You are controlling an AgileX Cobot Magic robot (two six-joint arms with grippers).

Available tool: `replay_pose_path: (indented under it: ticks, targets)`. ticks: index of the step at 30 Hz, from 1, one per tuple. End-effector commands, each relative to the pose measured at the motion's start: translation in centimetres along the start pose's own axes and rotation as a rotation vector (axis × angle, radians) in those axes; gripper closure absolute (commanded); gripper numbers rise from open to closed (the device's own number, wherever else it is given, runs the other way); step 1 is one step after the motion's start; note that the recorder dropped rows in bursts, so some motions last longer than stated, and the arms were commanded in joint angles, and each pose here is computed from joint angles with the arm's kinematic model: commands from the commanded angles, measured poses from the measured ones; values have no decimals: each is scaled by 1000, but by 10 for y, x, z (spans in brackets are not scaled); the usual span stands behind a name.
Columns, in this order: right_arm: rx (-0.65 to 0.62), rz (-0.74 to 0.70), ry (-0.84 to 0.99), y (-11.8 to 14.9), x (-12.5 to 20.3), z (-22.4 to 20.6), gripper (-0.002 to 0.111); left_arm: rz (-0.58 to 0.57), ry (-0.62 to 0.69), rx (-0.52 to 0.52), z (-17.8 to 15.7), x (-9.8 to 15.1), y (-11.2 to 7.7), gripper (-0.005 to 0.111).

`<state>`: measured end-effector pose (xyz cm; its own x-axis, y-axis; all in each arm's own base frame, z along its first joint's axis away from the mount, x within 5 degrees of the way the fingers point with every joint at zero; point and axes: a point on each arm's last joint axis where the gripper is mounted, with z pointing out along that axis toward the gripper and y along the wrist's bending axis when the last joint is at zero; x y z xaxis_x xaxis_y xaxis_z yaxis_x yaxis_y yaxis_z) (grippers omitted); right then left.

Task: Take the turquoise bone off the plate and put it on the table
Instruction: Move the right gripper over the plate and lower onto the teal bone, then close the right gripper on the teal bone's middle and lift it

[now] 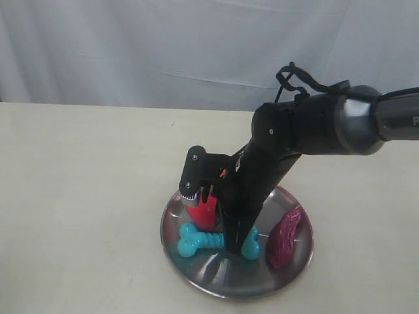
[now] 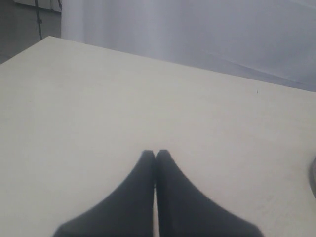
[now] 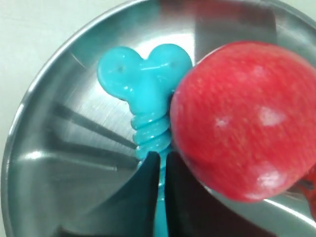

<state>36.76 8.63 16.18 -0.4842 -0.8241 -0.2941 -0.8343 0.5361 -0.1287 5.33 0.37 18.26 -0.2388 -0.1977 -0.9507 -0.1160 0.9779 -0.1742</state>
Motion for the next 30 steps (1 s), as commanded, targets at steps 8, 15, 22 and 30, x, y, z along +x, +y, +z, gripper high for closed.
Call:
replay_pose_path:
  ticks: [8, 15, 22, 30]
  targets:
    - [-36, 4, 25, 1, 2, 16, 59, 3, -5, -6, 0, 0, 0, 107]
    - [-22, 8, 22, -1, 3, 28, 59, 3, -5, -6, 0, 0, 0, 107]
    - [-4, 12, 12, -3, 3, 35, 59, 3, -5, -6, 0, 0, 0, 107]
    - [-4, 14, 11, -3, 3, 35, 59, 3, -5, -6, 0, 0, 0, 107]
